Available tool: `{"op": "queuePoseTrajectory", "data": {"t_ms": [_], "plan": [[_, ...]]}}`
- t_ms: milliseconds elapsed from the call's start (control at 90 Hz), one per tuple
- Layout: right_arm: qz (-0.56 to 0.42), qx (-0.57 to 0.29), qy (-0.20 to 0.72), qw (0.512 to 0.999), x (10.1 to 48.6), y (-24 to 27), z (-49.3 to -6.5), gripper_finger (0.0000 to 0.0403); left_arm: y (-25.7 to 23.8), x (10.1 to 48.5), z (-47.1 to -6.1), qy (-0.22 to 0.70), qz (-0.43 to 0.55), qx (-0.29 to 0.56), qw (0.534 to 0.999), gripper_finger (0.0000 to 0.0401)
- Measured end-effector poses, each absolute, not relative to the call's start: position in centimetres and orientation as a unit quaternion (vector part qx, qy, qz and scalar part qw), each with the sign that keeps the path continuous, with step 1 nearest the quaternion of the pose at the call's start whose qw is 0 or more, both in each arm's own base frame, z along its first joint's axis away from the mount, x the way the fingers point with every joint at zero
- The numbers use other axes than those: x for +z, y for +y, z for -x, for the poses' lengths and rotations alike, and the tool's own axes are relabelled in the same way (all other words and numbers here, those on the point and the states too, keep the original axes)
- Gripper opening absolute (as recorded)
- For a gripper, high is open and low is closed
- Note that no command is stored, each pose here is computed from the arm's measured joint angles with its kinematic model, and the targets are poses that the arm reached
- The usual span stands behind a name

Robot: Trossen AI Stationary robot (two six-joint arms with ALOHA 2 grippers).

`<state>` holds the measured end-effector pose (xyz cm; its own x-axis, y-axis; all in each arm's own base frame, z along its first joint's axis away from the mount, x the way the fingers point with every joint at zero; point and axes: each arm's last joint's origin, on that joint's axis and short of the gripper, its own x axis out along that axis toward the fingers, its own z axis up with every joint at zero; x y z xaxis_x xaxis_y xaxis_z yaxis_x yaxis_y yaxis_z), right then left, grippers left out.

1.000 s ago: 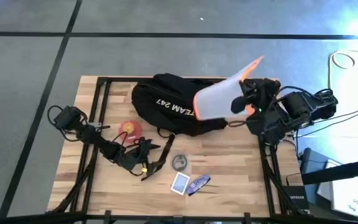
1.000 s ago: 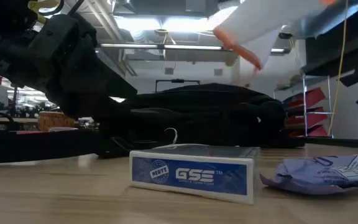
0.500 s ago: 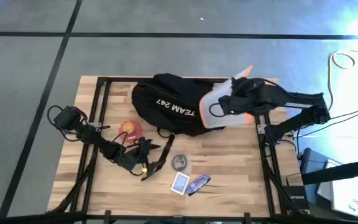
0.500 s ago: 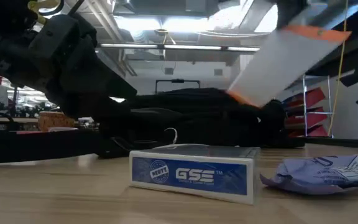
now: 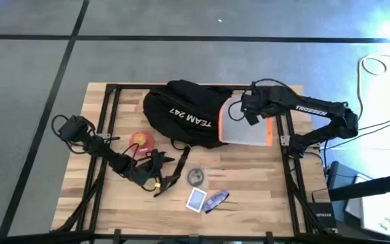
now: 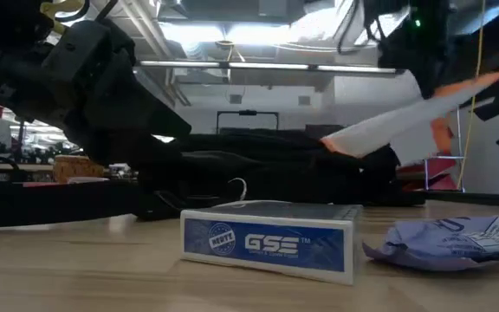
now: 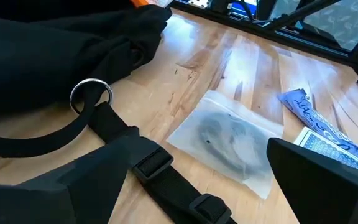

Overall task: Unpack backpack
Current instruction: Remove the colored items from the transparent white zip bag

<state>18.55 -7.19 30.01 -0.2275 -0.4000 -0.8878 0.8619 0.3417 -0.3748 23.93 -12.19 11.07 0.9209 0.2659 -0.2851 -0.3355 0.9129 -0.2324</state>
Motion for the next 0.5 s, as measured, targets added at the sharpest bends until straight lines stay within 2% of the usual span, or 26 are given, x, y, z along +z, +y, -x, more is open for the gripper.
{"op": "queuePoseTrajectory", "data": {"t_ms": [256,500], "plan": [[-0.168,-0.544,0.621,0.538,26.3,-6.9,-17.3,0.002,-12.2,11.1,-23.9,0.125,0.139,0.155,0.97,0.0363],[-0.141,-0.543,0.618,0.55,25.9,-7.1,-17.5,0.0086,-12.2,11.1,-23.9,0.129,0.141,0.145,0.971,0.0363]]}}
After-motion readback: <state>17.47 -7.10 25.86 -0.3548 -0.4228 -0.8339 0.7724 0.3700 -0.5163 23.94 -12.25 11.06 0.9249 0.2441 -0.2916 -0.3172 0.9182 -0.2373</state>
